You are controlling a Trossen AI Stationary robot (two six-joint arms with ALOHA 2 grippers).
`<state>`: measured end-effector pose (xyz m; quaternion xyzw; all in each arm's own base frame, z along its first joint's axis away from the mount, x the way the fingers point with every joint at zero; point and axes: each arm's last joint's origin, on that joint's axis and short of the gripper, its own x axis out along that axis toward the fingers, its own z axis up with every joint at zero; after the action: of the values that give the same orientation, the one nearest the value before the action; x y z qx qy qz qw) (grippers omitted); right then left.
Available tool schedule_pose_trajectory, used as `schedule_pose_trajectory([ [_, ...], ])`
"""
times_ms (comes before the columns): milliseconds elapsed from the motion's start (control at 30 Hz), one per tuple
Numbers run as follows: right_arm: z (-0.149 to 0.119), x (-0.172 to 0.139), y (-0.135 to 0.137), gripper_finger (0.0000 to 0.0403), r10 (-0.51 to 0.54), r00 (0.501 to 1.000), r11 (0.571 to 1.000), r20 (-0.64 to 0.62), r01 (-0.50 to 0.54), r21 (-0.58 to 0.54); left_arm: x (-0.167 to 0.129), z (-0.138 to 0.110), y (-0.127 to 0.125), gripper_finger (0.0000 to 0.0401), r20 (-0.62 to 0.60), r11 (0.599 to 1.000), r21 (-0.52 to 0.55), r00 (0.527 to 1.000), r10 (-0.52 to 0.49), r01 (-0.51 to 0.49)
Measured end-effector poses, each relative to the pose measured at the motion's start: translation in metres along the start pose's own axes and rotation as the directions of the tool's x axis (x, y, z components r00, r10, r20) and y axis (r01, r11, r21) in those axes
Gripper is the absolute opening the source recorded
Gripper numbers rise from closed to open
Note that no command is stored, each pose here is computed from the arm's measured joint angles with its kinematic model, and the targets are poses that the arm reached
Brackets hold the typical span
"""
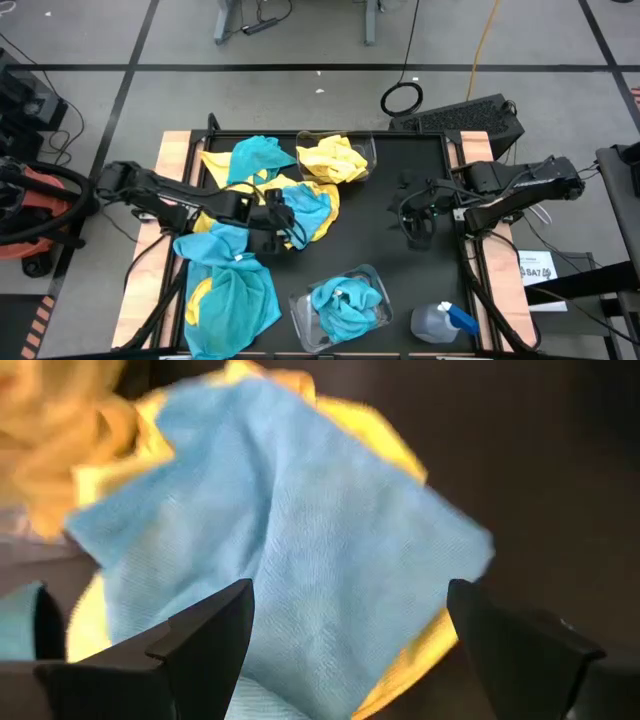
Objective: Sort microfiber towel by color & place in baskets
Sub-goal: Put the blue towel into the bottom transparent bin
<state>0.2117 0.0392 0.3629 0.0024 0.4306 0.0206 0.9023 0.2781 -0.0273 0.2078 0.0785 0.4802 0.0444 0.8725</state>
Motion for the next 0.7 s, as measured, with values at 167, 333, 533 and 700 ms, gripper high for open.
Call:
schedule_pose_trajectory([
  [167,-0.001,0.009,0.006,0.0203,0.021,0.999,1.000,0.027,-0.021,-0.004,0.029,0.000,-0.003,0.0335,-0.035,0.999,0.043,0.999,0.035,-0.034],
  [333,-0.009,0.020,0.010,0.0203,0.027,1.000,0.999,0.002,-0.027,0.024,0.048,-0.002,0.004,0.0335,-0.072,0.998,0.030,0.996,0.059,-0.057],
  [533,-0.013,0.026,0.010,0.0203,0.026,1.000,0.998,-0.016,-0.025,0.051,0.055,-0.002,0.016,0.0329,-0.072,0.998,-0.011,0.995,0.065,-0.066],
  [700,-0.013,0.028,0.011,0.0203,0.028,1.000,0.998,-0.009,-0.027,0.051,0.057,-0.001,0.023,0.0285,-0.054,0.998,-0.044,0.998,0.032,-0.034],
])
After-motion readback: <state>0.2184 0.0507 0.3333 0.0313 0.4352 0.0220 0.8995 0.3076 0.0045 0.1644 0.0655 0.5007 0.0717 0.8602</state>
